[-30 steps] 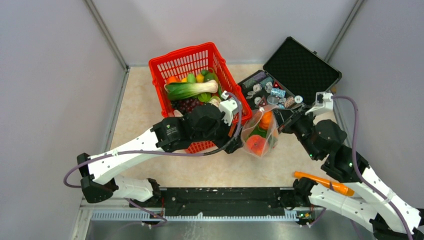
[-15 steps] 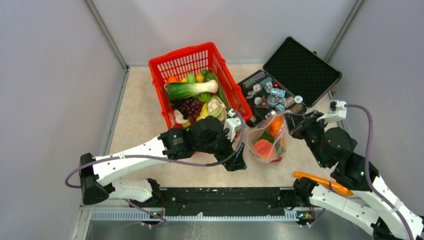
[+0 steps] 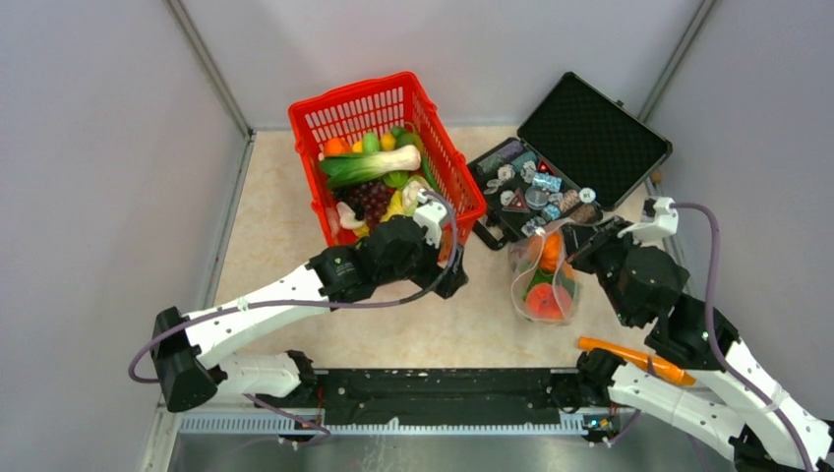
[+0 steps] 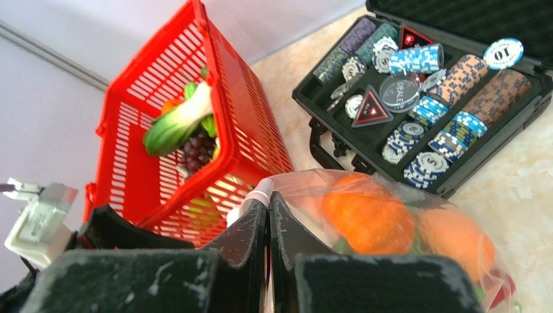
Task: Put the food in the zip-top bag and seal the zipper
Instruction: Move the bin to the center of the board, then zip the zipper food storage bag at the center of the board.
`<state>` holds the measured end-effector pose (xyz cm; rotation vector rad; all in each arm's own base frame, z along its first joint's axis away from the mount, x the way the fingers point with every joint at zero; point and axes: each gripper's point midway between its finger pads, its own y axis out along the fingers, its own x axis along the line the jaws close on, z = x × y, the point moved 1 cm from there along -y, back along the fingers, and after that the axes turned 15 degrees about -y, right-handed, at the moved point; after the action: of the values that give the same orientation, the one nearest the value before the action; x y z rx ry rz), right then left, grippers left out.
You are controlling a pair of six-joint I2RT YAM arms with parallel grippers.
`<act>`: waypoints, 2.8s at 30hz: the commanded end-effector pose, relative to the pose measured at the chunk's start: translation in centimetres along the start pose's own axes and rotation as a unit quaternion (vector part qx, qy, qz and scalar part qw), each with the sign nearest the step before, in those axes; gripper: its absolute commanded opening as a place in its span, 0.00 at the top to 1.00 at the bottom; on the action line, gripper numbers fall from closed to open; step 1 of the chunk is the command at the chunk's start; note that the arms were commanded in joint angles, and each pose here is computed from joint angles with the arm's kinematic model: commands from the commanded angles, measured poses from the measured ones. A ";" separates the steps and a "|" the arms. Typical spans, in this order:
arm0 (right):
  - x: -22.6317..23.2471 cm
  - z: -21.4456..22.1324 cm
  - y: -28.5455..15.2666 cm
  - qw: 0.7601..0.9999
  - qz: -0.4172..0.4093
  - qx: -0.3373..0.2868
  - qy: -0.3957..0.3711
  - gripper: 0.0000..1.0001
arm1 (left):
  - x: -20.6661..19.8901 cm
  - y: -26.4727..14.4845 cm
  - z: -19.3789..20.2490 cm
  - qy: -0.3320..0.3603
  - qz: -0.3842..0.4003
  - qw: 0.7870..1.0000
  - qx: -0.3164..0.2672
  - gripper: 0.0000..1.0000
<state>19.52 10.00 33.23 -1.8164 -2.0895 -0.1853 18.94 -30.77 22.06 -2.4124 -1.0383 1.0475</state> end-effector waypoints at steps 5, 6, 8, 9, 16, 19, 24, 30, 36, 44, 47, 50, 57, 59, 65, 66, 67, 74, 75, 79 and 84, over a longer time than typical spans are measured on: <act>1.2 -0.7 1.9 0.998 0.022 -0.018 0.060 1.00 | 8.3 -0.5 -4.8 -0.030 -0.103 0.991 -0.077 0.06; 1.4 -0.6 2.1 0.998 0.021 -0.019 0.061 1.00 | 7.0 -0.6 -4.9 -0.019 -0.067 0.995 -0.070 0.07; 1.5 -0.3 2.4 0.998 0.022 -0.020 0.060 1.00 | 3.1 -0.6 -3.8 -0.014 0.040 0.999 -0.032 0.08; 1.6 -0.3 2.5 0.998 0.022 -0.020 0.059 1.00 | 1.6 -0.7 -3.1 -0.021 0.079 0.997 -0.014 0.10; 2.0 0.2 3.0 0.998 0.016 -0.020 0.057 1.00 | -5.2 -2.5 -2.3 -0.010 0.166 0.986 -0.011 0.08; 2.2 0.4 3.2 0.998 0.015 -0.016 0.056 1.00 | -6.7 -3.0 -2.8 -0.032 0.187 0.982 -0.018 0.07; 2.9 0.5 3.4 0.998 0.001 -0.013 0.058 1.00 | -8.7 -4.3 -3.6 -0.093 0.237 0.967 -0.024 0.06; 3.1 0.8 3.6 0.998 -0.004 -0.011 0.059 1.00 | -9.9 -3.1 -3.3 -0.107 0.241 0.965 -0.004 0.15; 3.6 0.9 3.9 0.998 -0.010 -0.007 0.058 1.00 | -10.2 -1.4 -2.5 -0.085 0.203 0.975 0.008 0.19; 3.9 0.8 4.0 0.998 -0.014 -0.009 0.057 1.00 | -8.9 0.7 -1.6 -0.044 0.133 0.990 0.017 0.51; 4.0 0.6 4.0 0.999 -0.017 -0.009 0.049 1.00 | -8.9 0.8 -1.3 -0.035 0.127 0.991 0.017 0.58; 4.3 0.8 4.2 0.999 -0.017 -0.002 0.038 1.00 | -9.0 0.9 -1.2 -0.026 0.126 0.991 0.023 0.60; 5.4 1.2 4.3 0.999 -0.046 0.008 0.020 1.00 | -8.0 1.3 -1.6 0.023 0.081 0.996 0.014 0.87; 6.2 1.2 4.0 0.997 -0.074 0.011 0.002 1.00 | -7.5 1.3 -2.2 0.037 0.070 0.997 -0.001 1.00; 9.8 1.5 1.2 0.962 -0.239 0.026 -0.133 0.72 | -5.4 -0.1 -5.0 0.103 0.051 0.992 -0.049 1.00; 10.1 1.7 0.5 0.950 -0.263 0.037 -0.162 0.60 | -5.1 -0.5 -5.2 0.123 0.060 0.989 -0.051 1.00; 10.4 1.8 -0.3 0.937 -0.289 0.045 -0.191 0.50 | -4.8 -0.7 -5.4 0.139 0.069 0.987 -0.050 1.00; 9.3 -1.1 -2.5 0.915 -0.304 0.005 -0.264 0.36 | -3.9 -2.6 -6.9 0.217 0.152 0.963 -0.057 1.00; 9.2 -1.5 -2.8 0.914 -0.305 -0.004 -0.268 0.36 | -4.2 -2.8 -6.8 0.232 0.171 0.956 -0.055 1.00; 8.9 -1.6 -2.5 0.905 -0.300 -0.012 -0.300 0.37 | -4.3 -2.8 -6.0 0.284 0.210 0.935 -0.021 1.00; 8.3 -0.9 -2.5 0.882 -0.307 -0.001 -0.358 0.35 | -4.2 -3.2 -5.9 0.335 0.248 0.908 0.033 1.00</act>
<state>16.56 17.32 36.84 -1.2739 -3.0138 0.2746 20.51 -31.11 27.52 -2.6680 -0.4185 0.4580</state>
